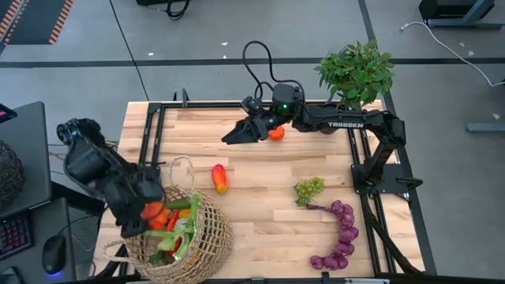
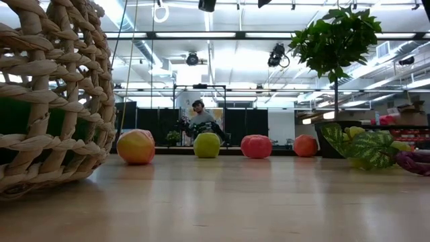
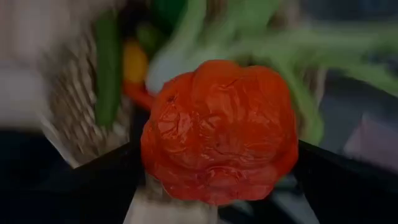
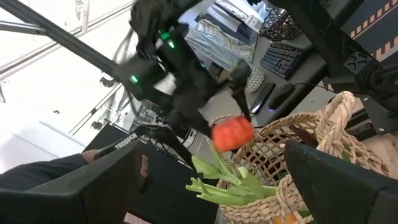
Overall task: Build produce basket
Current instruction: Put the bottom pumpkin into the basket
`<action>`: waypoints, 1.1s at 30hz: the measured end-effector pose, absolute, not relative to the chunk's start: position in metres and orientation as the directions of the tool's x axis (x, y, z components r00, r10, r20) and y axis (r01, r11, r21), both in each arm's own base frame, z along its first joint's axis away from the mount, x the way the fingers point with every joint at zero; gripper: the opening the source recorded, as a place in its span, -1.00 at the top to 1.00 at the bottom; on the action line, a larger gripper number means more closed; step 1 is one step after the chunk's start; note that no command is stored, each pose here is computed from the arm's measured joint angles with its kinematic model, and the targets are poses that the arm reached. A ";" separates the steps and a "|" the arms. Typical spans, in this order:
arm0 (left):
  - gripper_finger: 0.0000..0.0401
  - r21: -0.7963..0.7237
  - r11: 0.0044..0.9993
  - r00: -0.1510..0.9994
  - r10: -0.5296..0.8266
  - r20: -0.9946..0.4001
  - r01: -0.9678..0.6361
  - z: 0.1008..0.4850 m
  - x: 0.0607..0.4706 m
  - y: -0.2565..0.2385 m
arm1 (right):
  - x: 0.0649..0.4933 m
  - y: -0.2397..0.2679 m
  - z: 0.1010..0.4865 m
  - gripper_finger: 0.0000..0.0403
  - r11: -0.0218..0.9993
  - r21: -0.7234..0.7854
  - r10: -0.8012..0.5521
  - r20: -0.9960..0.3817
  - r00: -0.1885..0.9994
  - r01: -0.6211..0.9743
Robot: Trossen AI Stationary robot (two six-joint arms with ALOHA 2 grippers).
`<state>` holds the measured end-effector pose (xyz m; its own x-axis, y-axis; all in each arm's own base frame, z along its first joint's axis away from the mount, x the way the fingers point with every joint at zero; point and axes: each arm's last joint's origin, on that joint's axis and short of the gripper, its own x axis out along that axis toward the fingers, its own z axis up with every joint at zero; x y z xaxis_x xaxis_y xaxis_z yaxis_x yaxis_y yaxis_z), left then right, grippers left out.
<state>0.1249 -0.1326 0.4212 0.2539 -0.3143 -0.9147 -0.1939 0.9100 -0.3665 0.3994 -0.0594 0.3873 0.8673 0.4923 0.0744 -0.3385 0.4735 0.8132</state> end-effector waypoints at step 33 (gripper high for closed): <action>-0.99 -0.373 0.902 0.024 -0.377 -0.926 -0.218 0.321 0.144 -0.163 | 0.409 0.000 0.376 -0.94 0.758 0.619 0.280 -0.025 0.960 -0.206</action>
<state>0.1443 -0.1634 0.3213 0.0242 -0.3773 -0.9258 -0.2181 0.9018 -0.3732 0.4093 -0.0002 0.3764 0.9595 0.2804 -0.0249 -0.2055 0.7582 0.6188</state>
